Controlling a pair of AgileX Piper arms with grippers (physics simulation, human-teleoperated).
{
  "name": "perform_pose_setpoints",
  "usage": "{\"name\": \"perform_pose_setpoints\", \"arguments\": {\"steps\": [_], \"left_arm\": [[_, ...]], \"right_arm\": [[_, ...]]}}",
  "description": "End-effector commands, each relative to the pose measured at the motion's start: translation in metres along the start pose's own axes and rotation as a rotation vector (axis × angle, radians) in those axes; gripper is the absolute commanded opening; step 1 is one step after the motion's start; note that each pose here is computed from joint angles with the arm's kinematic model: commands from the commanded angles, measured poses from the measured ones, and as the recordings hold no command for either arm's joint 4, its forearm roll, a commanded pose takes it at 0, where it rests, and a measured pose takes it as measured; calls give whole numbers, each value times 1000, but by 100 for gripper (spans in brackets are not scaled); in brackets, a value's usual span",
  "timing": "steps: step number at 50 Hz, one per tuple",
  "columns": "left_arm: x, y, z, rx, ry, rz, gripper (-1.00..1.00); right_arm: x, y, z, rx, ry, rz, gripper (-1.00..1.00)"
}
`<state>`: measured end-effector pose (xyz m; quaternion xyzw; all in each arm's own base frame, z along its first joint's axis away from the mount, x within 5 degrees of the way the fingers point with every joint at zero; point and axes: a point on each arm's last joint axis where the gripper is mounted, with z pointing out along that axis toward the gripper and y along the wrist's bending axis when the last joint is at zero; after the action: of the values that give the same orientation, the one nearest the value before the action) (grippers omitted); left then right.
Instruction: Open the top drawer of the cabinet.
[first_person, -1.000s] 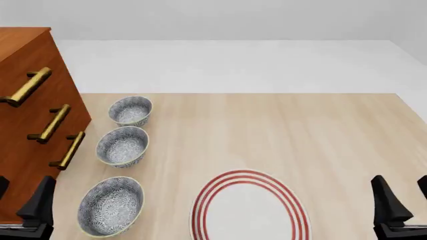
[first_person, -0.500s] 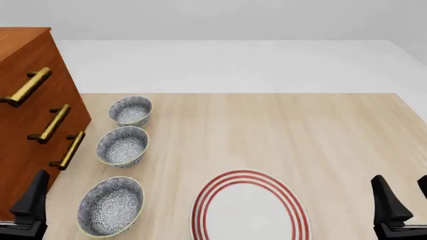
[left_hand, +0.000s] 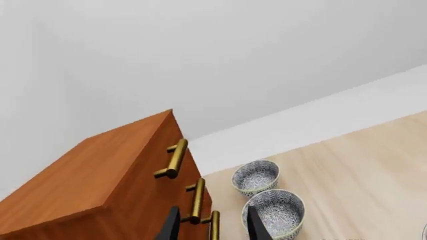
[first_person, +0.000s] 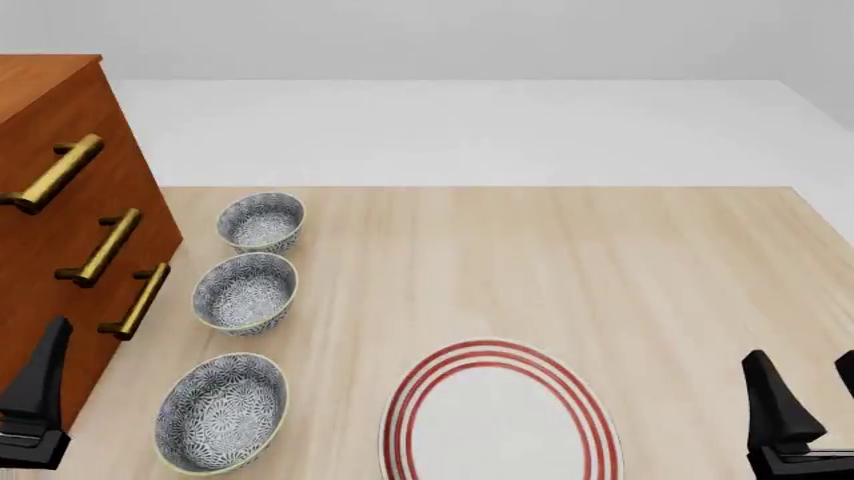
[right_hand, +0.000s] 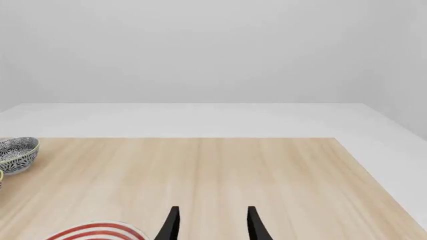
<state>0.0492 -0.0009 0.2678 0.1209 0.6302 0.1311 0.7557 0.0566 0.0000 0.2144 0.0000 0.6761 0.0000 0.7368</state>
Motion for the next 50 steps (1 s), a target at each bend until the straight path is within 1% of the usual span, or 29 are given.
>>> {"name": "perform_pose_setpoints", "arguments": {"steps": [1,2,3,4,5,6,10,12,13,14,15,17,21,23,24,25,26,28,29,30,32,34,35,37,41,44,45,46,50], "left_arm": [[-3,1,3,-3,-14,178,100],[-3,1,3,-3,-14,178,100],[-6,3,3,-9,-12,158,100],[-3,1,4,1,-14,213,100],[-6,2,4,-4,-15,203,100],[-4,1,5,2,-13,234,100],[-2,-1,8,22,-14,287,100],[-2,-1,10,23,-17,302,100],[0,-2,12,29,-15,324,100],[-1,-2,13,30,-12,325,100],[1,-4,14,43,-14,349,100],[2,-4,17,49,-13,362,100],[7,-7,23,57,-9,437,100],[6,-6,24,57,-8,445,100],[6,-7,27,63,-4,467,100],[5,-6,29,60,-2,464,100],[8,-7,31,65,6,490,100],[9,-7,33,62,9,494,100],[10,-8,34,58,8,520,100],[8,-7,34,62,11,513,100],[9,-7,36,56,10,546,100],[7,-6,37,55,14,549,100],[10,-7,38,50,13,578,100],[8,-6,39,52,16,578,100],[10,-7,43,55,27,604,100],[11,-7,44,57,30,609,100],[12,-7,46,54,31,627,100],[11,-6,47,55,33,620,100],[13,-6,49,49,38,640,100]], "right_arm": [[0,0,0,0,0,0,100],[0,0,0,0,0,0,100],[0,0,0,0,0,0,100],[0,0,0,0,0,0,100],[0,0,0,0,0,0,100],[0,0,0,0,0,0,100],[0,0,0,0,0,0,100],[0,0,0,0,0,0,100],[0,0,0,0,0,0,100],[0,0,0,0,0,0,100],[0,0,0,0,0,0,100],[0,0,0,0,0,0,100],[0,0,0,0,0,0,100],[0,0,0,0,0,0,100],[0,0,0,0,0,0,100],[0,0,0,0,0,0,100],[0,0,0,0,0,0,100],[0,0,0,0,0,0,100],[0,0,0,0,0,0,100],[0,0,0,0,0,0,100],[0,0,0,0,0,0,100],[0,0,0,0,0,0,100],[0,0,0,0,0,0,100],[0,0,0,0,0,0,100],[0,0,0,0,0,0,100],[0,0,0,0,0,0,100],[0,0,0,0,0,0,100],[0,0,0,0,0,0,100],[0,0,0,0,0,0,100]]}}
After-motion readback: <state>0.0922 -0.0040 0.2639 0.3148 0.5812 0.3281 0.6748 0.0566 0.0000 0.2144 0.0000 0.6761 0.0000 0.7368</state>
